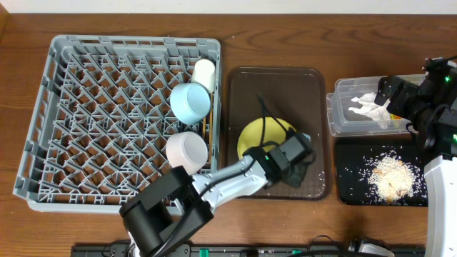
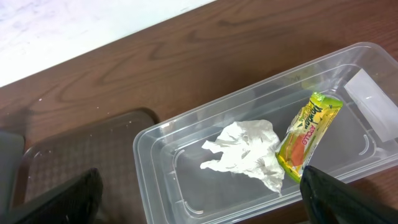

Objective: Sort waste into correct bins and load items into the dishwasher rack
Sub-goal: 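Grasp the yellow plate edge with the left gripper and lift it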

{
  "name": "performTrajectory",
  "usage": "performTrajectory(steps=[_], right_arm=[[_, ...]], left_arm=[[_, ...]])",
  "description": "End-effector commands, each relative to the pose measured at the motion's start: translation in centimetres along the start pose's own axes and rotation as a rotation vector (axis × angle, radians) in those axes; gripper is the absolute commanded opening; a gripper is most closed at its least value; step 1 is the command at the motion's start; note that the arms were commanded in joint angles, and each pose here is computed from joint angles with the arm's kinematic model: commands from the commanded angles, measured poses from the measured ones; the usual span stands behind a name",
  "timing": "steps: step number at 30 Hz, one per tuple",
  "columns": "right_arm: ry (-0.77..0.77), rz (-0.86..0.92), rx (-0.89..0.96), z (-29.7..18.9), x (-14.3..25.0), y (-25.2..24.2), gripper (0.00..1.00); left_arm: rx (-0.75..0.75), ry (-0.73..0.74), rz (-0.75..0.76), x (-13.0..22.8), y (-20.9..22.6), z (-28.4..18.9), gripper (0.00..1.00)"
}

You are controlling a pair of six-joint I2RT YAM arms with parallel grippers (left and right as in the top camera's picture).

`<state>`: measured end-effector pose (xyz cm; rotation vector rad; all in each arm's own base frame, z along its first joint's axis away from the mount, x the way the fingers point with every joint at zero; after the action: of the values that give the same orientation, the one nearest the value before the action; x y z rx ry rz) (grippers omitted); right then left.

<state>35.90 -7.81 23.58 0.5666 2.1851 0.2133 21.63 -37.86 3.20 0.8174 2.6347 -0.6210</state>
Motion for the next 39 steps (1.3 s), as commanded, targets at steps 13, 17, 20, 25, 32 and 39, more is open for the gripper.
performTrajectory(steps=[13,17,20,25,32,39], right_arm=[[-0.011,-0.010,-0.005,-0.4,-0.5,0.2,0.99],[-0.011,-0.010,-0.005,-0.4,-0.5,0.2,0.99],[-0.011,-0.010,-0.005,-0.4,-0.5,0.2,0.99],[-0.011,-0.010,-0.005,-0.4,-0.5,0.2,0.99],[-0.011,-0.010,-0.005,-0.4,-0.5,0.2,0.99],[-0.011,-0.010,-0.005,-0.4,-0.5,0.2,0.99]], left_arm=[[-0.365,-0.053,-0.079,-1.5,9.4,-10.5,0.31],[-0.413,0.034,-0.121,0.3,11.7,-10.1,0.35],[-0.430,0.071,-0.130,1.2,12.5,-9.1,0.39],[-0.469,0.115,-0.148,1.9,14.1,-7.4,0.46],[-0.492,0.164,-0.180,2.9,16.0,-5.5,0.45],[-0.328,0.175,-0.204,2.7,13.6,-4.2,0.45]])
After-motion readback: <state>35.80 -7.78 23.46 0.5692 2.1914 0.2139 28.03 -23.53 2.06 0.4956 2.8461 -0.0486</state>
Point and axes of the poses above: each gripper's point midway between its finger pads, its own z axis out along the fingers, its own y axis along the line the jaws close on, x = y × z, the point moved 1 cm from there along -z, back along the fingers, and after that the axes turned 7 degrees about z, right-handed, at the moved point
